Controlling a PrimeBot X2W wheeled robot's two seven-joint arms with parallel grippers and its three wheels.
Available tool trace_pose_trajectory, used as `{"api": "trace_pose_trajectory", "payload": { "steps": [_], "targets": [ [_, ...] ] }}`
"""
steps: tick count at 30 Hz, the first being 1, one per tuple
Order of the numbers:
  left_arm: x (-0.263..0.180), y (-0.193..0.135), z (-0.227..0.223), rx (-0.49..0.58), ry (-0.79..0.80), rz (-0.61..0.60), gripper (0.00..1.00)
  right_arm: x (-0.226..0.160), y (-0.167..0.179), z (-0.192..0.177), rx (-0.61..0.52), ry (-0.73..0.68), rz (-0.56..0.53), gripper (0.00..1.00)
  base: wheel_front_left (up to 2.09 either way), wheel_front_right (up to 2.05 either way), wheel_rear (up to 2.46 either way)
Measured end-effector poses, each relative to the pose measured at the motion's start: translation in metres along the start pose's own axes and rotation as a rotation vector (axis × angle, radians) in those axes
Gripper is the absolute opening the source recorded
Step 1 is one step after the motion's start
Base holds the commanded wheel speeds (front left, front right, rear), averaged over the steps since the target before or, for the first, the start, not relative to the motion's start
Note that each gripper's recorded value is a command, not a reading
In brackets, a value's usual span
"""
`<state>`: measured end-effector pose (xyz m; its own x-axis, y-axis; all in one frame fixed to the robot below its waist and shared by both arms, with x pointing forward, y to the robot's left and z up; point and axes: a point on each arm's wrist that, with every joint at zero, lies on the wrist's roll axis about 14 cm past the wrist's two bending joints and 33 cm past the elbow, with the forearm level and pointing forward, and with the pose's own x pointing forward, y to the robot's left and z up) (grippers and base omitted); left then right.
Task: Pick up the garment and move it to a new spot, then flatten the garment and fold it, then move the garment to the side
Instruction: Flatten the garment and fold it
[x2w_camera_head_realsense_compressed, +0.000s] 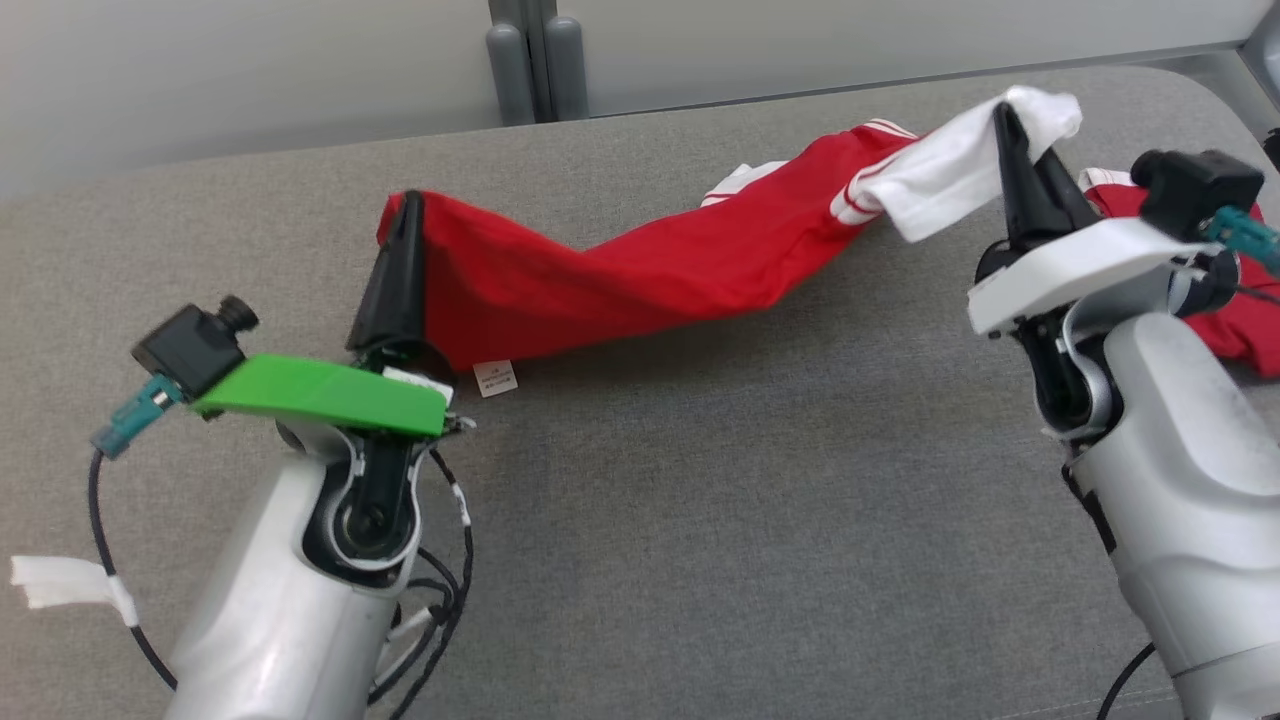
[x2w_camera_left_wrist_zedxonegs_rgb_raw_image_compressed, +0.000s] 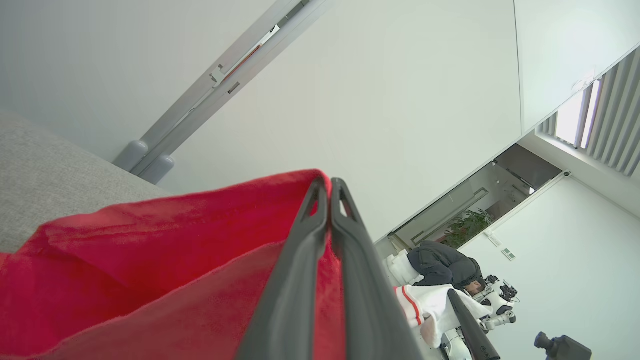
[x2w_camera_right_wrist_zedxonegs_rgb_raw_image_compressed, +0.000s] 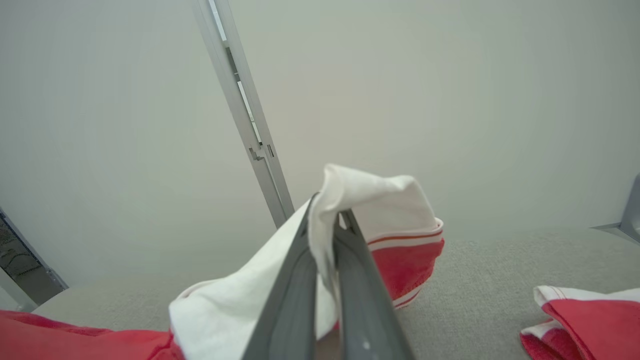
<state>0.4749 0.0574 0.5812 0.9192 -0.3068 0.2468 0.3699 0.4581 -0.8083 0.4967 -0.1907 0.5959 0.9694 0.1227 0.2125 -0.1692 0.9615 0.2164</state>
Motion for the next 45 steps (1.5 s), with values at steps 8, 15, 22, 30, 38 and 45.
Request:
{"api": "trace_pose_trajectory", "payload": {
  "steps": [8,15,22,30,38,45],
  "targets": [
    [0.047,-0.036,0.037,-0.044,-0.010,-0.136,0.00,0.025,0.008,0.074,-0.066,-0.111,0.065,0.00,0.00,0.00,0.00],
    [0.085,-0.070,0.067,-0.068,-0.031,-0.241,0.00,0.039,0.015,0.133,-0.075,-0.217,0.096,0.00,0.00,0.00,0.00],
    [0.106,-0.106,0.085,-0.066,-0.045,-0.333,0.00,0.049,0.023,0.178,-0.094,-0.312,0.121,0.00,0.00,0.00,0.00],
    [0.142,-0.099,0.100,-0.013,-0.105,-0.321,0.00,0.084,-0.002,0.167,-0.024,-0.296,0.046,0.00,0.00,0.00,0.00],
    [0.178,-0.049,0.102,0.220,-0.237,-0.293,0.00,0.126,-0.037,0.140,0.139,-0.402,-0.080,0.00,0.00,0.00,0.00],
    [0.193,-0.072,0.108,0.183,-0.325,-0.422,0.00,0.141,0.004,0.205,0.116,-0.687,0.048,0.00,0.00,0.00,0.00]
  ]
}}
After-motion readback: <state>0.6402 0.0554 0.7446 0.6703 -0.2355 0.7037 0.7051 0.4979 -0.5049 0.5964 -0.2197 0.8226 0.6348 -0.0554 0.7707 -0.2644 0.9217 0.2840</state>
